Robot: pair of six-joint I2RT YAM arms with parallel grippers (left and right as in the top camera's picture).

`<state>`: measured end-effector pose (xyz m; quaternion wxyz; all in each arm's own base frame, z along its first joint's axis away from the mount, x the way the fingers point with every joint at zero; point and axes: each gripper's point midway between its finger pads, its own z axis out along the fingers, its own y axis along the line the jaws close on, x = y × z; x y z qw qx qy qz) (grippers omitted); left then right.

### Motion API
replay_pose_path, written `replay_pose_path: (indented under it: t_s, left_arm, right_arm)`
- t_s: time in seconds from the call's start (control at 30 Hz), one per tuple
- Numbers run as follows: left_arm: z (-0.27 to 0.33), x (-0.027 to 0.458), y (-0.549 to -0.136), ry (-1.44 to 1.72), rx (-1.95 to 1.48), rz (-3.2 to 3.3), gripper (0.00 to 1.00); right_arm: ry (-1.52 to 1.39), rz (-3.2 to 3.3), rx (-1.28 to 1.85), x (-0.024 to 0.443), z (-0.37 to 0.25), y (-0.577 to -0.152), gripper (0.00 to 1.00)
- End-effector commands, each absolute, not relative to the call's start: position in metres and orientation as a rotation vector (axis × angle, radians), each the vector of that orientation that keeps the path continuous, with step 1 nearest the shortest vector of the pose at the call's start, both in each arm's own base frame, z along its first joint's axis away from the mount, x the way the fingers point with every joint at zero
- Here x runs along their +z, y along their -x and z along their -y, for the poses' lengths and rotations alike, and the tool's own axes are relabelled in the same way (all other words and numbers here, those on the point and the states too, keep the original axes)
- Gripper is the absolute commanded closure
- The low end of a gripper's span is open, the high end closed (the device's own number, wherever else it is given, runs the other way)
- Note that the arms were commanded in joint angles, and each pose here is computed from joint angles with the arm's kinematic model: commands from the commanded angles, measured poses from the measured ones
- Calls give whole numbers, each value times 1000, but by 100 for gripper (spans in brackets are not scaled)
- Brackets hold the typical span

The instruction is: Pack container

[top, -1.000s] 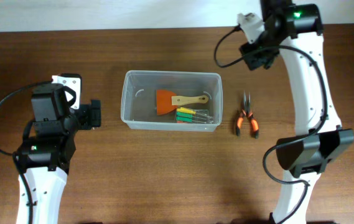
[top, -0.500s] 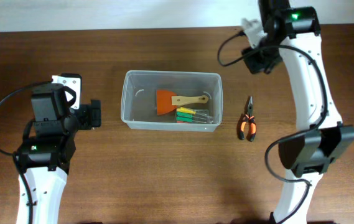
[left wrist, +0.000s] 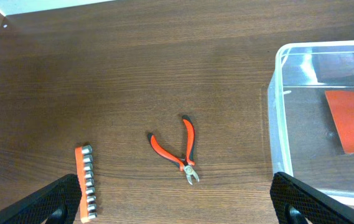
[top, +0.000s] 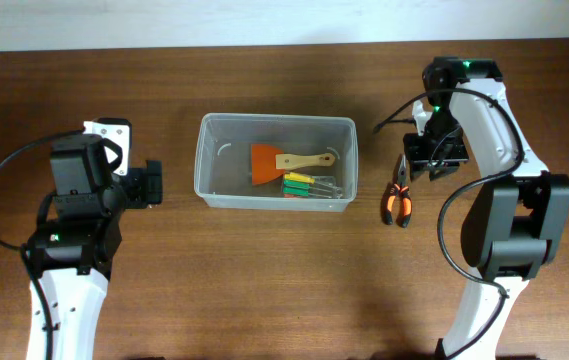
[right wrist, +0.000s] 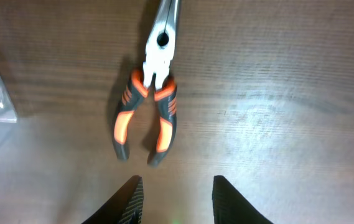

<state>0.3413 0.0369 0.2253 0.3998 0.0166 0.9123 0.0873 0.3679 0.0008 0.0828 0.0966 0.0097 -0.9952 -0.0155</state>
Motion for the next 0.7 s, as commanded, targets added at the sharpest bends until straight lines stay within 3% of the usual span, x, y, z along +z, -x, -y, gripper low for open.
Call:
replay_pose_path:
  t_s: [0.0, 0.4, 0.53, 0.67]
  left_arm:
    - [-40, 235, -344, -49, 241, -2286, 1]
    - [-40, 235, -344, -49, 241, -2286, 1]
    - [-40, 235, -344, -49, 241, -2286, 1]
    - [-40, 235, -344, -49, 241, -2286, 1]
  right_arm:
    - [-27, 2963, -71, 99, -5, -361, 64]
    - [-65, 3317, 19, 239, 3, -317, 61]
    - [-68, 3408, 21, 265, 3, -297, 60]
    - [-69, 3436, 21, 262, 3, -279, 61]
